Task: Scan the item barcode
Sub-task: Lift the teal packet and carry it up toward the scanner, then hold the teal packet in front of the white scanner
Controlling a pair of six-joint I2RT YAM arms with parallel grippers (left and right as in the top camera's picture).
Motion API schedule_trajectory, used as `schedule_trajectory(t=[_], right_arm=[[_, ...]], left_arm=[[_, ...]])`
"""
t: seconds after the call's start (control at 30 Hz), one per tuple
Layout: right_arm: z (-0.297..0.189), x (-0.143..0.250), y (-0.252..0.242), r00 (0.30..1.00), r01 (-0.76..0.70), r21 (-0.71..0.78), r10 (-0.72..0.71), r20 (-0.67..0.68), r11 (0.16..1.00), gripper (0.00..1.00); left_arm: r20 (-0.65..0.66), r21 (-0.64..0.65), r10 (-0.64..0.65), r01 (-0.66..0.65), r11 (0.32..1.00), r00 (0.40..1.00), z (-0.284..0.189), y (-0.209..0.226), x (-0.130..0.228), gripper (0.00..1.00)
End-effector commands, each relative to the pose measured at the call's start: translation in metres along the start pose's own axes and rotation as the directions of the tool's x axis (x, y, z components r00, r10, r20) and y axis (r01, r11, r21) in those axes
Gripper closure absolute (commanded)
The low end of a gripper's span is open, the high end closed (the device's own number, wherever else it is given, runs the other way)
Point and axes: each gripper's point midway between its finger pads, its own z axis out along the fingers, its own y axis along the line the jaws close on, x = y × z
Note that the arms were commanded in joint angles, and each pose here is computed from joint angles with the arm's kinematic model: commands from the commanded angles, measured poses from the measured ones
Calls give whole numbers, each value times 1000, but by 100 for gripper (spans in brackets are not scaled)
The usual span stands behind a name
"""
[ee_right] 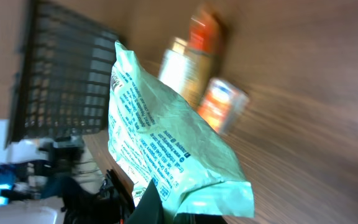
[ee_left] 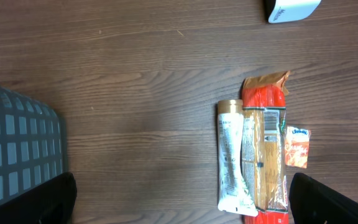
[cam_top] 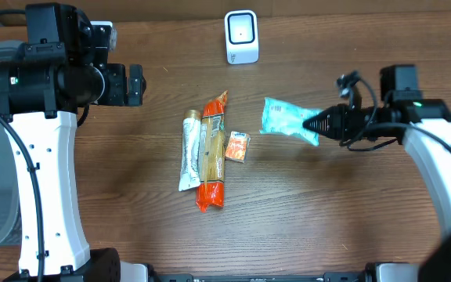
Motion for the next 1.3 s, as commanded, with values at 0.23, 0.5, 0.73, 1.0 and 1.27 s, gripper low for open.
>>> schedule_trajectory(t=[0.23,0.5,0.73,1.0,1.27], right_arm=[[-56,10,94,954,265,-34,-257,151,964,96],[-59,11,79,972,167,81,-178,154,983,96],[-45,12,60,986,45,286,-90,143,957,96],[-37,-19,56,993,55,580,-103,50,812,96],[-23,-118,41,923,230,875,-380,-57,426,97]], left_arm=[[20,-5,12,-12,1000,1000,-5,1,-4,0],[20,-5,12,-12,1000,1000,-5,1,-4,0],[20,-5,12,-12,1000,1000,-5,1,-4,0],[20,-5,12,-12,1000,1000,-5,1,-4,0],[20,-5,12,-12,1000,1000,-5,1,-4,0]])
